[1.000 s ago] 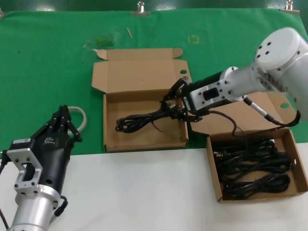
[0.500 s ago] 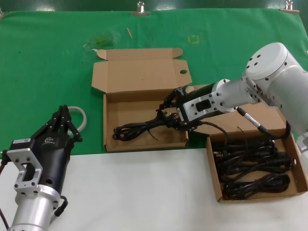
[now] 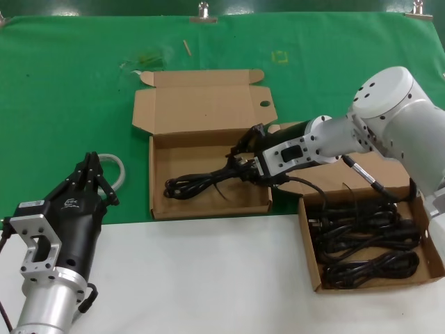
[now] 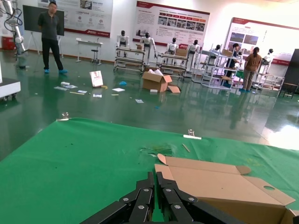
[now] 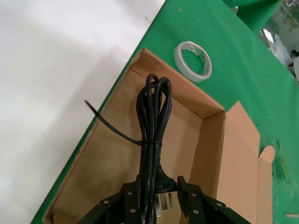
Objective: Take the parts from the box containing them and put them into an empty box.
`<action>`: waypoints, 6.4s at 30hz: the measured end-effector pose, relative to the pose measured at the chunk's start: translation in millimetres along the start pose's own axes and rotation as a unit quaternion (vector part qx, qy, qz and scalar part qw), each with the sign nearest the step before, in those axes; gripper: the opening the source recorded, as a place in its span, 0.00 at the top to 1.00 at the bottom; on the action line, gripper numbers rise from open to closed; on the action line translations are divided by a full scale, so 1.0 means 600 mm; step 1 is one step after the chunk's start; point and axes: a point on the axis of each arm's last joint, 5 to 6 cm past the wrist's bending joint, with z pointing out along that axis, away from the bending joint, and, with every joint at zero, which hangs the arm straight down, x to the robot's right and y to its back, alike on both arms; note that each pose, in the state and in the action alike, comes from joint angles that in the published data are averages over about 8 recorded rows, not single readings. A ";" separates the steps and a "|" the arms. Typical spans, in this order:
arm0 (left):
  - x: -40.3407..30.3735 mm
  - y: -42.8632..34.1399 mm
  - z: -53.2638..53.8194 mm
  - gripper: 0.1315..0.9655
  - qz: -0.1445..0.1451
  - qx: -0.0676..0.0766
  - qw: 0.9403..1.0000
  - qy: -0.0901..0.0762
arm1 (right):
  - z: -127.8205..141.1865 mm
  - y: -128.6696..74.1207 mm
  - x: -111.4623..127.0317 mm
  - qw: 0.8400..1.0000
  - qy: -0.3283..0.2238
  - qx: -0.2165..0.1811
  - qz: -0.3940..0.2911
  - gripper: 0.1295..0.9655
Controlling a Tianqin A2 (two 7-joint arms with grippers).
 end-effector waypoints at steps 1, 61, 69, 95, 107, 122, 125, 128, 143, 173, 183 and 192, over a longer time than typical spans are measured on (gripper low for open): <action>0.000 0.000 0.000 0.97 0.000 0.000 1.000 0.000 | 0.000 0.000 -0.001 1.000 0.000 0.001 0.000 0.81; 0.000 0.000 0.000 0.62 0.000 0.000 1.000 0.000 | -0.001 -0.001 -0.043 0.986 0.110 0.030 0.118 0.00; 0.000 0.000 0.000 0.40 0.000 0.000 1.000 0.000 | 0.009 -0.013 -0.089 0.967 0.162 0.030 0.195 0.00; 0.000 0.000 0.000 0.02 0.000 0.000 1.000 0.000 | -0.034 -0.050 -0.245 0.838 0.322 0.026 0.439 0.00; 0.000 0.000 0.000 0.00 0.000 0.000 1.000 0.000 | -0.087 -0.071 -0.312 0.752 0.389 0.024 0.532 0.00; 0.000 0.000 0.000 0.00 0.000 0.000 1.000 0.000 | -0.168 -0.102 -0.380 0.641 0.460 0.027 0.615 0.00; 0.000 0.000 0.000 0.00 0.000 0.000 1.000 0.000 | -0.174 -0.104 -0.384 0.633 0.464 0.027 0.619 0.00; 0.000 0.000 0.000 0.00 0.000 0.000 1.000 0.000 | -0.175 -0.104 -0.384 0.632 0.465 0.027 0.620 0.00; 0.000 0.000 0.000 0.00 0.000 0.000 1.000 0.000 | -0.176 -0.105 -0.384 0.631 0.465 0.027 0.620 0.00; 0.000 0.000 0.000 0.00 0.000 0.000 1.000 0.000 | -0.176 -0.105 -0.384 0.631 0.465 0.027 0.620 0.00; 0.000 0.000 0.000 0.00 0.000 0.000 1.000 0.000 | -0.176 -0.105 -0.384 0.631 0.465 0.027 0.620 0.00; 0.000 0.000 0.000 0.00 0.000 0.000 1.000 0.000 | -0.176 -0.105 -0.384 0.631 0.465 0.027 0.620 0.00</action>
